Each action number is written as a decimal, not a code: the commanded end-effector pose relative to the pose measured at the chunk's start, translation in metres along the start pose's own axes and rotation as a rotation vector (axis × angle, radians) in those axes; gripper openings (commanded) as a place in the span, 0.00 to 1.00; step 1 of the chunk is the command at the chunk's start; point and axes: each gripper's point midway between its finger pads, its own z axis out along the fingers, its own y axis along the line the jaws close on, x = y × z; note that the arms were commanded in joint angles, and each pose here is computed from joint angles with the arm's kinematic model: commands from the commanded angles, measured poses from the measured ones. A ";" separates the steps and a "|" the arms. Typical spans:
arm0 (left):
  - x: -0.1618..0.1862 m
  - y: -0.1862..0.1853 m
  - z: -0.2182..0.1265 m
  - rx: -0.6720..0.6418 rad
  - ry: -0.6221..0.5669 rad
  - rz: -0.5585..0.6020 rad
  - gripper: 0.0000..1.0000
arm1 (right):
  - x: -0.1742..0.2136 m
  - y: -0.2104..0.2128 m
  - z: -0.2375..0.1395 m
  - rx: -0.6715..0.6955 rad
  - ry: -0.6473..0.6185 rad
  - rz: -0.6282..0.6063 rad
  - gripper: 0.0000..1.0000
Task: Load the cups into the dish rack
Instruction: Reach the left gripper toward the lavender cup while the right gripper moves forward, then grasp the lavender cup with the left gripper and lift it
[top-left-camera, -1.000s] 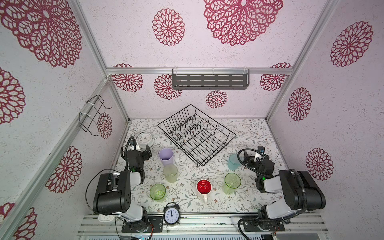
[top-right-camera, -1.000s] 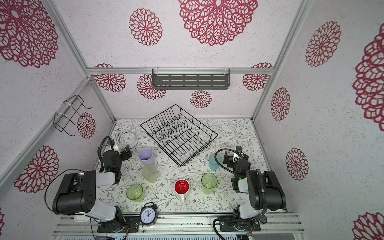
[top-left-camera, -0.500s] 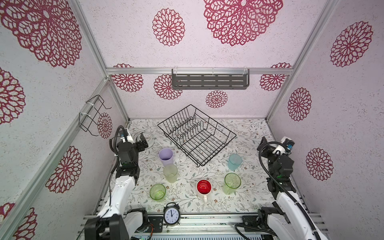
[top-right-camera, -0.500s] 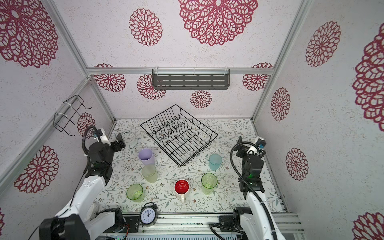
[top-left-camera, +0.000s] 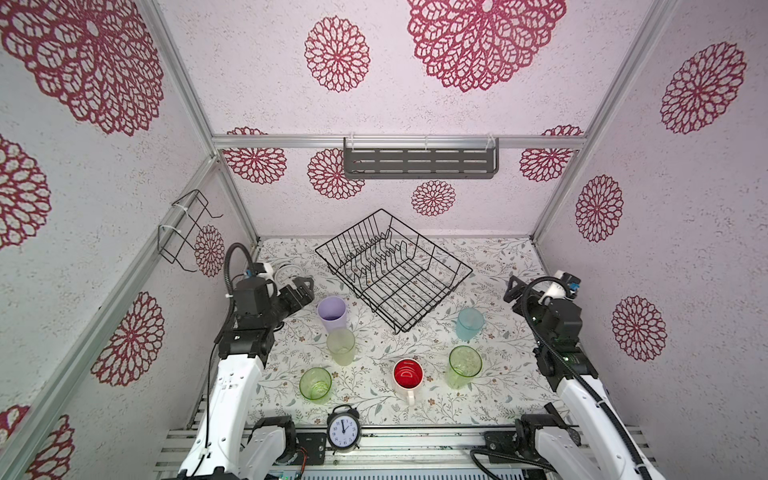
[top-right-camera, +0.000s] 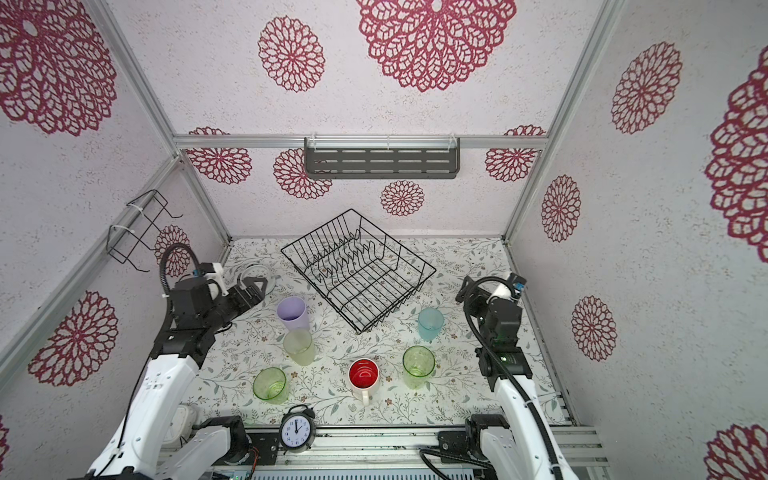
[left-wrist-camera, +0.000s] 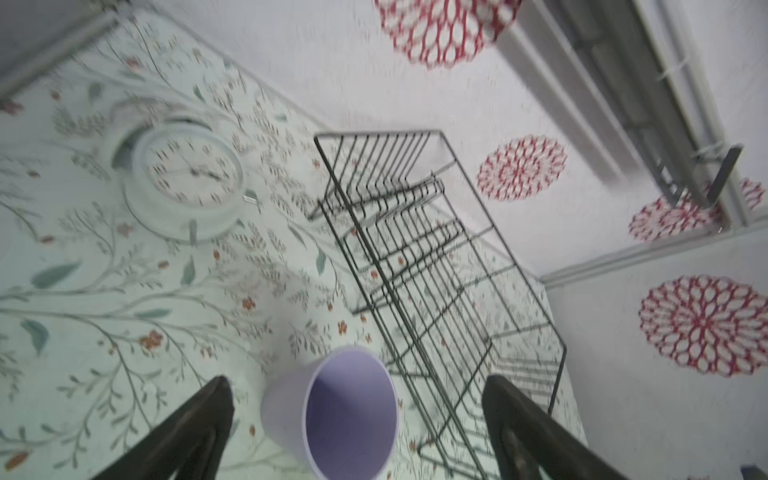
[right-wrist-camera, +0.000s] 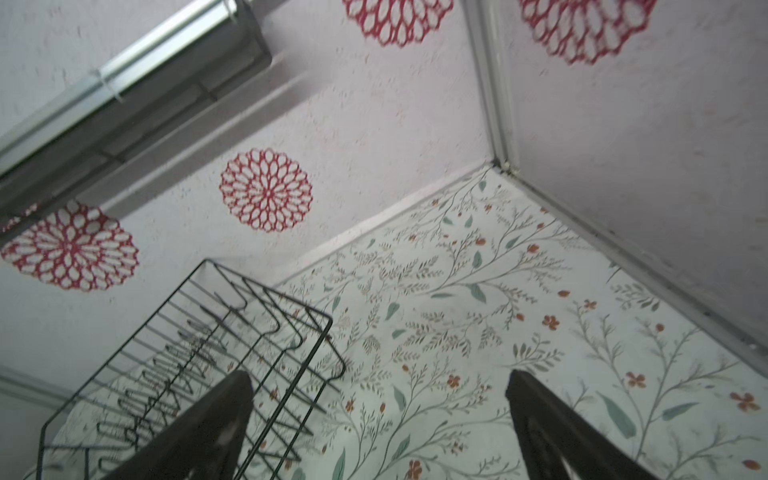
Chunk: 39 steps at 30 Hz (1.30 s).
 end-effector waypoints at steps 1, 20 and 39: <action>0.028 0.001 -0.005 -0.131 0.131 0.053 0.97 | 0.013 0.023 -0.005 -0.053 0.065 -0.014 0.99; 0.074 0.060 0.060 -0.427 0.400 0.024 0.87 | 0.061 0.062 0.011 -0.079 0.261 -0.133 0.99; 0.087 0.062 0.047 -0.391 0.420 0.018 0.00 | 0.046 0.082 0.001 -0.119 0.332 -0.203 0.99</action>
